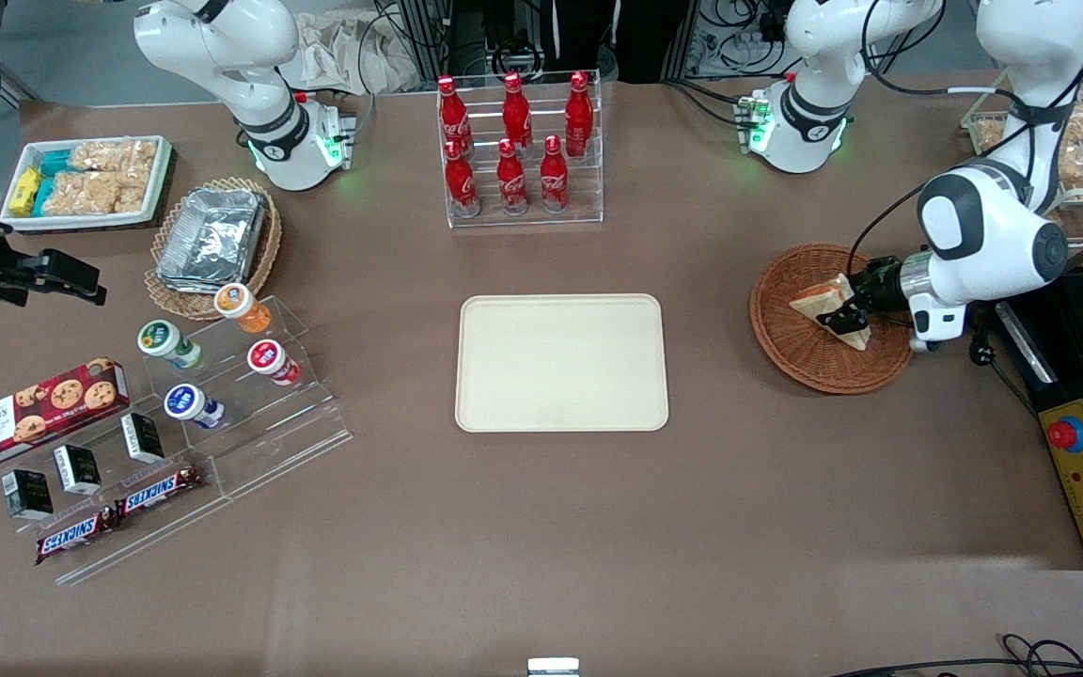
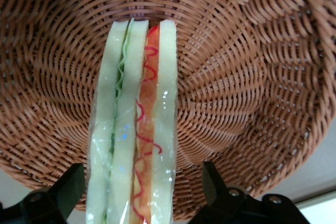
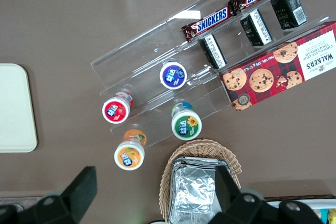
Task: Place sandwich from basket to tray
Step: 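Close the left gripper on the wrapped sandwich's crust edge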
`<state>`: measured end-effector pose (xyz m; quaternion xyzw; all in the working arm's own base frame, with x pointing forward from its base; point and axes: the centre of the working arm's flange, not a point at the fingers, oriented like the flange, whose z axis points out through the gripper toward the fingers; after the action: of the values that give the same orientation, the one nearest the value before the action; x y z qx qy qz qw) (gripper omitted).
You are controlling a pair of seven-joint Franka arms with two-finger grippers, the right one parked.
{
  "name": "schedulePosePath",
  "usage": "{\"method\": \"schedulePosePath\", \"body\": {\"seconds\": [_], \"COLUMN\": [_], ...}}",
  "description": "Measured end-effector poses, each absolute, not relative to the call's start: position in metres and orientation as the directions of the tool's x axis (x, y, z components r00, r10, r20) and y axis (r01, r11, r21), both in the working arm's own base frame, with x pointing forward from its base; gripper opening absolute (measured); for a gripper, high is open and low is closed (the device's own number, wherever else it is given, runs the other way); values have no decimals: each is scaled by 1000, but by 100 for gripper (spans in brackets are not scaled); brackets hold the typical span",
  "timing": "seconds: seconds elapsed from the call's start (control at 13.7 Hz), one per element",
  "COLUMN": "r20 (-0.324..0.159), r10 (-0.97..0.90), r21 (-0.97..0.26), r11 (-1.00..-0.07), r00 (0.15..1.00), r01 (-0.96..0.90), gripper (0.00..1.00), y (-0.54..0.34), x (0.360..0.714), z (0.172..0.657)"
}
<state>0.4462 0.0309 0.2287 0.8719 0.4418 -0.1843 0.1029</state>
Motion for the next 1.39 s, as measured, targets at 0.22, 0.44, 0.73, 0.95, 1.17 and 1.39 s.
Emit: {"method": "schedulePosePath", "body": {"seconds": [0.22,0.44,0.73,0.95,1.17,1.39], "r20": [-411,-409,-408,-408,-419,-418], "r10": [772,790,794,791,777,762], "r21": [-10,-26,-29,-22,-18,-9], "r11": [-535,-510,-504,-508,-523,-548], "r00": [484,456,450,456,469,495], "r01": [845,860,863,861,852,836], "gripper": [89,71,37,35,32,32], "y": [29,22,22,22,20,20], "x": [448,450,451,455,461,469], "z": [229,230,231,240,263,295]}}
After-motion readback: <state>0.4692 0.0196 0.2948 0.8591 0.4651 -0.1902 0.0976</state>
